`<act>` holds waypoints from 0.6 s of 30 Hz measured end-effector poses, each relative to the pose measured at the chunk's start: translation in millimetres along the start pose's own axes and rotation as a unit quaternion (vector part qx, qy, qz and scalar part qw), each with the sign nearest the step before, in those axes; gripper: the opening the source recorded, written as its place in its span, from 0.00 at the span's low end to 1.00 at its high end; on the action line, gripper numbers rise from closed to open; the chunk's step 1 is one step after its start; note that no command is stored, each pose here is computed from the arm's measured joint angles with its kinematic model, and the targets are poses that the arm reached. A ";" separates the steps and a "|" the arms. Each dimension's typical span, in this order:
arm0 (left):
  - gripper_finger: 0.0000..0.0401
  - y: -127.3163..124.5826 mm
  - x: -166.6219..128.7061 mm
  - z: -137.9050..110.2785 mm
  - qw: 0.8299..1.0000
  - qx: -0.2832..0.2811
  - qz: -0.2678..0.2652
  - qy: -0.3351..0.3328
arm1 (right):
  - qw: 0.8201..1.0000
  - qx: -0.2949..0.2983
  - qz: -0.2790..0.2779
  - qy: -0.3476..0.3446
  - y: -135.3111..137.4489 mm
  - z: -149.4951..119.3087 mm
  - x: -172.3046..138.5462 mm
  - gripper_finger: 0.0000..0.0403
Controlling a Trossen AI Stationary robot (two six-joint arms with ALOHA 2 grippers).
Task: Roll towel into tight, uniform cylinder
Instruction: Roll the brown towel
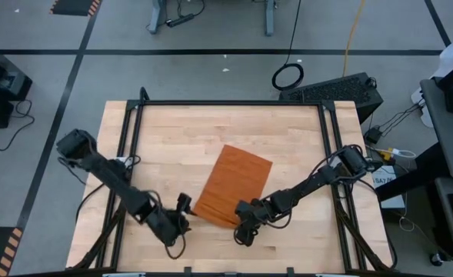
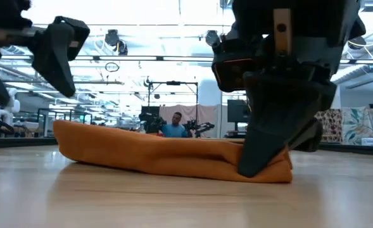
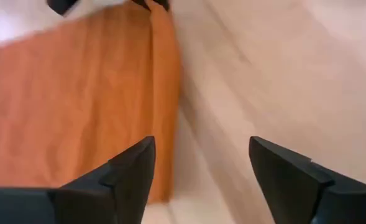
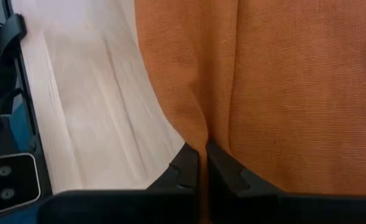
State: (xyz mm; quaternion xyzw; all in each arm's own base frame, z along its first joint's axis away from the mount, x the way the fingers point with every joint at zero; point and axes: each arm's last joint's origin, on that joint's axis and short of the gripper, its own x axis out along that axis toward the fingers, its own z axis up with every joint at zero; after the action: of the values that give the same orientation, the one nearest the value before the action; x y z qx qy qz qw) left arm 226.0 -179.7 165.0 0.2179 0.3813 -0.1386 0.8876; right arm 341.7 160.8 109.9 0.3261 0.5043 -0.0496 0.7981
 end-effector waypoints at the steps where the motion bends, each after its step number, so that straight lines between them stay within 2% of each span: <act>1: 0.63 -4.9 4.2 -1.8 1.000 0.016 0.018 0.003 | 1.000 0.000 0.001 -0.002 -0.4 1.0 0.0 0.01; 4: 0.56 -14.4 13.7 -9.2 0.997 0.042 0.065 0.023 | 1.000 -0.001 0.002 -0.002 -0.9 2.4 0.1 0.01; 6: 0.51 -17.1 19.4 -12.4 0.996 0.048 0.075 0.032 | 1.000 0.000 0.004 0.000 -1.2 3.0 0.1 0.01; 11: 0.42 -12.8 29.2 -17.8 0.985 0.050 0.156 0.046 | 1.000 0.000 0.005 0.001 -1.4 3.1 0.1 0.01; 13: 0.42 -8.8 31.6 -17.8 0.985 0.047 0.157 0.050 | 1.000 -0.003 0.005 0.001 -1.4 3.1 0.1 0.01; 18: 0.38 8.8 41.3 -18.8 0.995 0.003 0.077 0.068 | 1.000 -0.010 0.005 0.001 -1.4 3.1 0.1 0.01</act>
State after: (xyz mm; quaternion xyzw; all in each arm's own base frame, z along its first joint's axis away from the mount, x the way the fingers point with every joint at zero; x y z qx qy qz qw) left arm 245.7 -166.1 125.5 0.2578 0.4226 -0.0560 0.8671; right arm 343.6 158.0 110.0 0.3208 0.5038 -0.0407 0.8010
